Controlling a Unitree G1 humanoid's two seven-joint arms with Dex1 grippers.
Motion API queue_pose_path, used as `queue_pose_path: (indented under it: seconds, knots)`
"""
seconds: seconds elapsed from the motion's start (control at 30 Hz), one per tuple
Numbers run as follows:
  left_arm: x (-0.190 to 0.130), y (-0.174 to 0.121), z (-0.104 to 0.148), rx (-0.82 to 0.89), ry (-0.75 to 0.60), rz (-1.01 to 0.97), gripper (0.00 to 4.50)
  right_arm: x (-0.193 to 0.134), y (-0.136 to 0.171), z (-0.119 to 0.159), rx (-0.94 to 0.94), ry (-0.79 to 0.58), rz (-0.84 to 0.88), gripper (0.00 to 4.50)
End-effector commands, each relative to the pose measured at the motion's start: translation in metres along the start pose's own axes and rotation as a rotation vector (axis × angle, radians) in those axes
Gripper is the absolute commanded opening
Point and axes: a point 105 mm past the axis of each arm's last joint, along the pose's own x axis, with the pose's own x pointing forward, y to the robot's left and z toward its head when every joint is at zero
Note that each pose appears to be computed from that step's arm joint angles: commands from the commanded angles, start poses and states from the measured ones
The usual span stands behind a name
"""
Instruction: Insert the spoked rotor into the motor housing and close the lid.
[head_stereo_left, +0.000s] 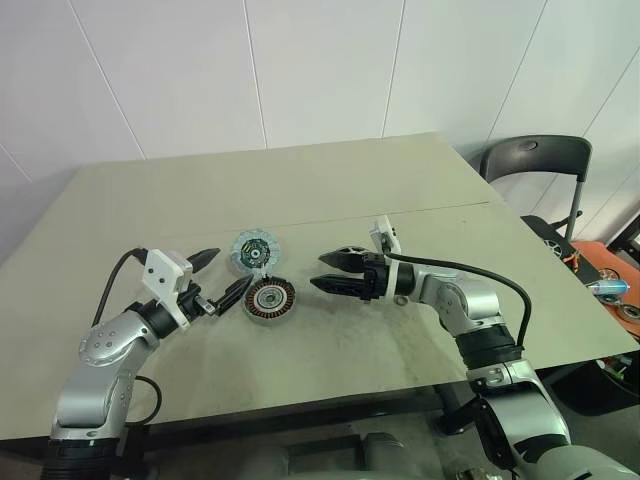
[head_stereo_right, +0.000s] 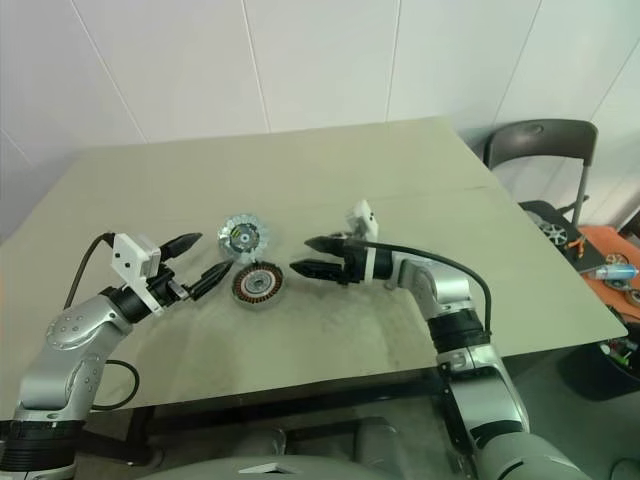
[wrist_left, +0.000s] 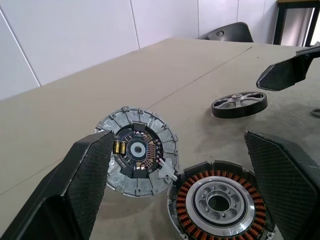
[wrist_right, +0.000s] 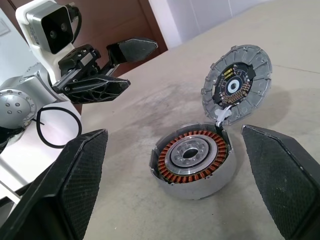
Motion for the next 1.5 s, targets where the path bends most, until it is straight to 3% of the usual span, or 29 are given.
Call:
queue_pose_path:
  seconds: [0.03,0.47,1.5]
  knots:
    - [0.003,-0.002,0.020,0.045,-0.038,-0.010,4.44,-0.001,0.002,0.016,-0.048,-0.041,0.003,4.50]
    - [0.004,-0.004,0.028,0.037,-0.026,-0.017,4.44,-0.003,-0.003,0.019,-0.057,-0.048,-0.017,4.50]
    - [0.002,-0.002,0.013,0.030,-0.004,-0.030,4.44,-0.008,-0.008,0.019,-0.075,-0.044,-0.043,4.50]
